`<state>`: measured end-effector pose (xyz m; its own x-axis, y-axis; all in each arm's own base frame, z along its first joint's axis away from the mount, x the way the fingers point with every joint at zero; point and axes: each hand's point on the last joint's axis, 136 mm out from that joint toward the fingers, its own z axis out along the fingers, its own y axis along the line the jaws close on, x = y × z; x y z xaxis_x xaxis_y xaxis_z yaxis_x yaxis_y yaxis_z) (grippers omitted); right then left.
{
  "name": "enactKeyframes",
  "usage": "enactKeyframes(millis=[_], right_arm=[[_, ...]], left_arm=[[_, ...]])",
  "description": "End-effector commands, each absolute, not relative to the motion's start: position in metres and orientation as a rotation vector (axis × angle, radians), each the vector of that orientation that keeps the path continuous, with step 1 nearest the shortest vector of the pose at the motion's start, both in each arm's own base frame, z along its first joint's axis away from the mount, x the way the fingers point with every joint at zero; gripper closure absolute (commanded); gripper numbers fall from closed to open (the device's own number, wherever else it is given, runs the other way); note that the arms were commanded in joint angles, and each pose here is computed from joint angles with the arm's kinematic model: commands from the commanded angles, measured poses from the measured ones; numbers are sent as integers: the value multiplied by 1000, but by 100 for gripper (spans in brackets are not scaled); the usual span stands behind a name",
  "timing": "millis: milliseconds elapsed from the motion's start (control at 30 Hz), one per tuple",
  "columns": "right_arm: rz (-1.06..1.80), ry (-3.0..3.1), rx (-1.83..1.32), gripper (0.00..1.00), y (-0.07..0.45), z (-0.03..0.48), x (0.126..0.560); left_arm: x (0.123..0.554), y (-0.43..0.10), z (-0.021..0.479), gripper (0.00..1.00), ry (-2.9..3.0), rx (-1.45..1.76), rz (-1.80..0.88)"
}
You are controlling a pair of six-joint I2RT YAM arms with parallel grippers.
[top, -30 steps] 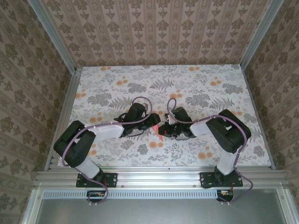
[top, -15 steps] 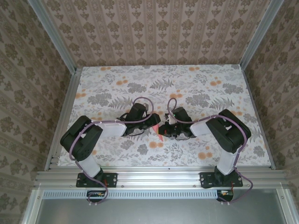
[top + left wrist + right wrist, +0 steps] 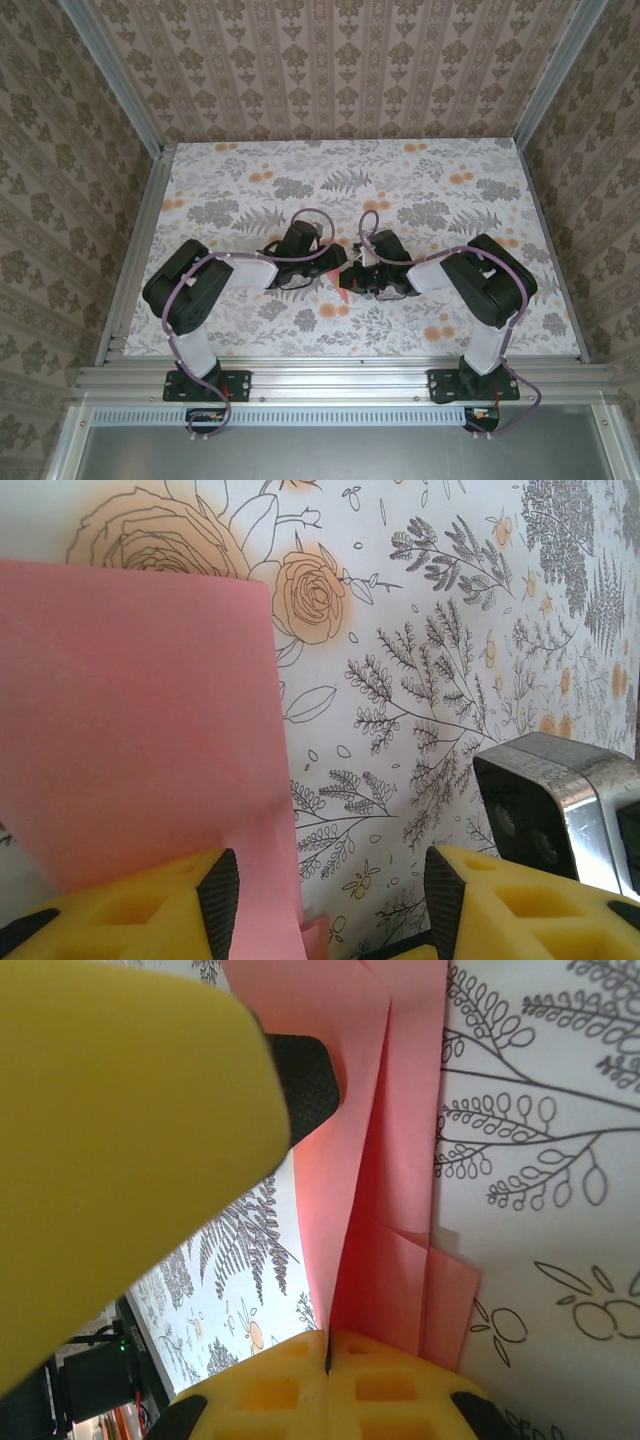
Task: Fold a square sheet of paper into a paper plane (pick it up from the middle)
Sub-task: Fold the wing for the fifth time at the center of the table.
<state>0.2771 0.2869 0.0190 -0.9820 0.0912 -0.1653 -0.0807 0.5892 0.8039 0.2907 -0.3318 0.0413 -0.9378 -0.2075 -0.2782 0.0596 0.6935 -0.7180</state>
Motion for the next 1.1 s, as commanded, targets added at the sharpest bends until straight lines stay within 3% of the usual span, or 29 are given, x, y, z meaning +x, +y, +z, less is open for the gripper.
enactKeyframes(millis=[0, 200, 300, 367, 533, 1067], right_arm=[[1317, 2638, 30, 90, 280, 17, 273], [1176, 2628, 10, 70, 263, 30, 271], [1084, 2636, -6, 67, 252, 35, 270], [1087, 2627, -8, 71, 252, 43, 270], [1199, 2582, -55, 90, 269, 65, 268], [1184, 2658, -93, 94, 290, 51, 273]], left_arm=[[293, -331, 33, 45, 2585, -87, -1090], [291, -332, 30, 45, 2608, -75, -1084], [291, -333, 31, 45, 2609, -67, -1089], [290, -333, 31, 46, 2611, -64, -1086], [290, -334, 32, 46, 2613, -58, -1087], [291, -338, 33, 45, 2616, -53, -1097]])
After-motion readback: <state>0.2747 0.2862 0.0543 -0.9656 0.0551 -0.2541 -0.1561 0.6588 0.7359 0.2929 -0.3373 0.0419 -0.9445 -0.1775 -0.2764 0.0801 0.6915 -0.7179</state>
